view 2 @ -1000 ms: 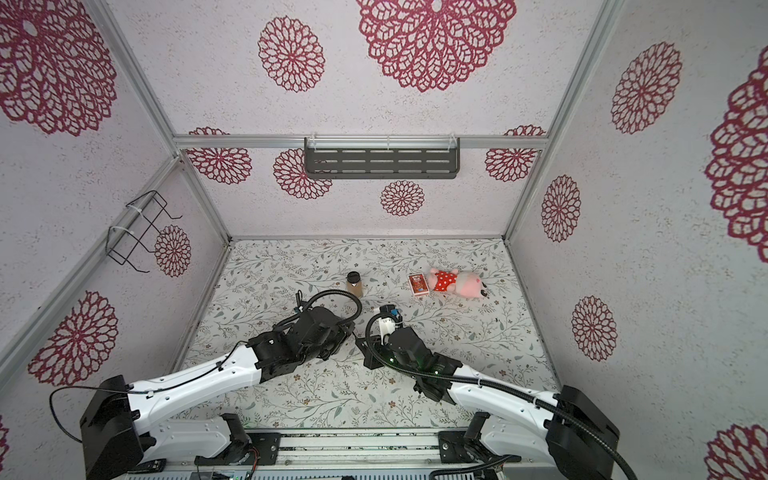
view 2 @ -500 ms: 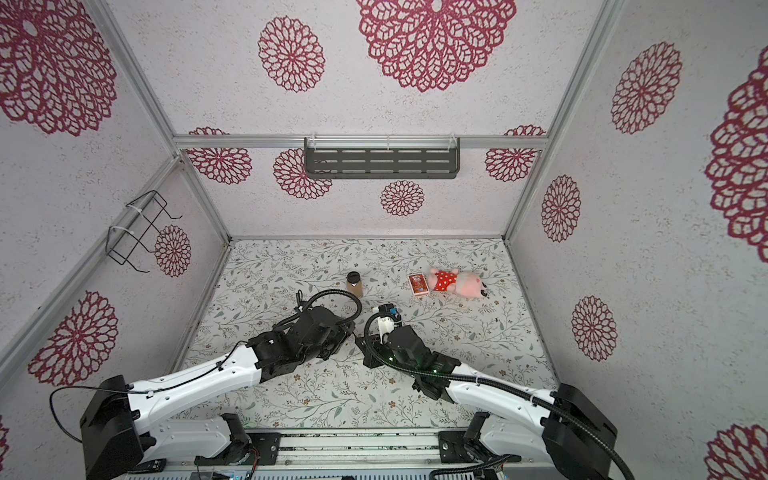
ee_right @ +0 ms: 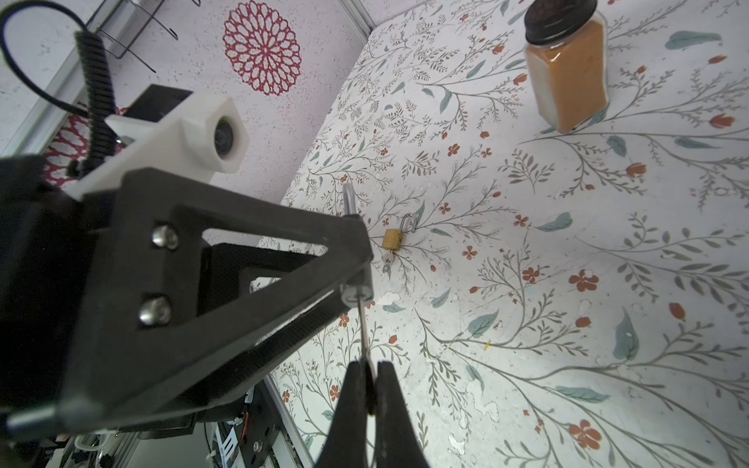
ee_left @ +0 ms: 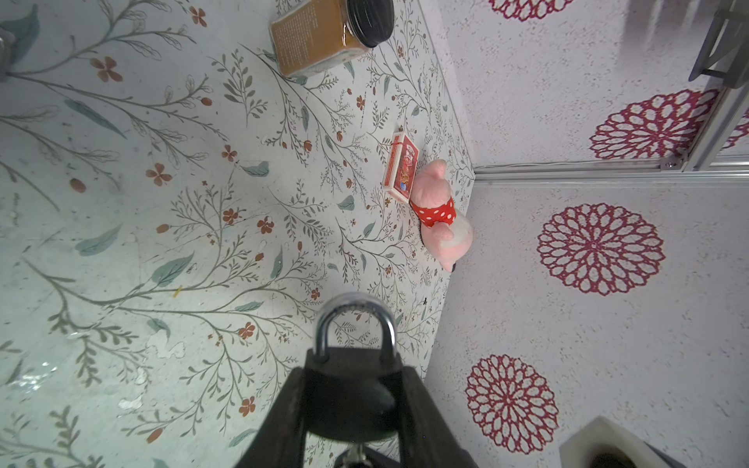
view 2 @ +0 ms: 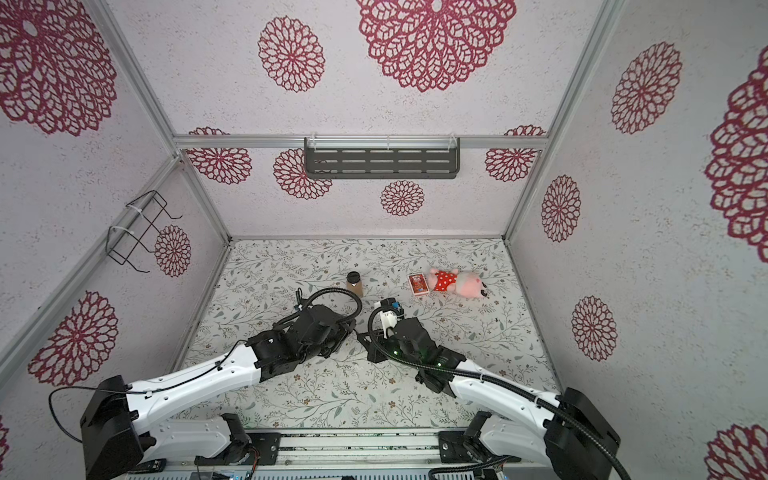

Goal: Unlock with the key

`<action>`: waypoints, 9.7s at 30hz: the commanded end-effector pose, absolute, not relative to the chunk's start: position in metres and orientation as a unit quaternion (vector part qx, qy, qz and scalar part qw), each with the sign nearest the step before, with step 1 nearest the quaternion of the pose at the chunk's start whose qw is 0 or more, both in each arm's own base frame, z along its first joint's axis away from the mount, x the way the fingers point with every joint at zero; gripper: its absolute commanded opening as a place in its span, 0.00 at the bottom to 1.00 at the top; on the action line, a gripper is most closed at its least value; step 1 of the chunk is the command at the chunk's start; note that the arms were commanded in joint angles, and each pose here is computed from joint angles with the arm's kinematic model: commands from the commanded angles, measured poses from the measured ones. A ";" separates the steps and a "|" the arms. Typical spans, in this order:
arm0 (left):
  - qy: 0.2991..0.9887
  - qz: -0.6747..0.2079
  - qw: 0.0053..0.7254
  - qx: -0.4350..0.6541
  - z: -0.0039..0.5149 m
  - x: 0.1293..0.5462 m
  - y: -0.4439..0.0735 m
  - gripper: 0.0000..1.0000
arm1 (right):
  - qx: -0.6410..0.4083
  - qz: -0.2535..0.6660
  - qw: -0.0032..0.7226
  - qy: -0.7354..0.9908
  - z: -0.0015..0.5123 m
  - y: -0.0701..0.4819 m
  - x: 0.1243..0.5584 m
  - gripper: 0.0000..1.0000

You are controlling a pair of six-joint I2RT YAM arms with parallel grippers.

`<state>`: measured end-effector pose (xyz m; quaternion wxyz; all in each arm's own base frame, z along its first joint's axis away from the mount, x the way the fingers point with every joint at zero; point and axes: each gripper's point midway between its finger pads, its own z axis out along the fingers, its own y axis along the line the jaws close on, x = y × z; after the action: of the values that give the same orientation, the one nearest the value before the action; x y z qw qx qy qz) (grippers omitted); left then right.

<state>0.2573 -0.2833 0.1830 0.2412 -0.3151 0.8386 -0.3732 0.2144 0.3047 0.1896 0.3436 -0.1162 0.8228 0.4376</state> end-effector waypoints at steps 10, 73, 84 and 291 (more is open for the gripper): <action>0.848 -0.376 0.229 -0.296 0.189 0.250 -0.293 0.00 | -0.129 0.404 0.387 0.819 0.223 0.299 0.234 0.00; 0.819 -0.415 0.265 -0.293 0.235 0.265 -0.288 0.00 | -0.129 0.465 0.361 0.798 0.224 0.320 0.233 0.06; 0.846 -0.397 0.247 -0.258 0.229 0.250 -0.308 0.00 | -0.133 0.440 0.415 0.786 0.254 0.316 0.245 0.01; 0.749 -0.259 0.569 0.219 0.237 0.226 -0.234 0.00 | -0.292 0.278 0.206 0.892 0.251 0.343 0.250 0.71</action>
<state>0.2195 -0.2327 0.2096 0.5391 0.2325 0.7701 -0.2496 0.2520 0.3476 0.2416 0.1919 -0.2869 0.8956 0.2808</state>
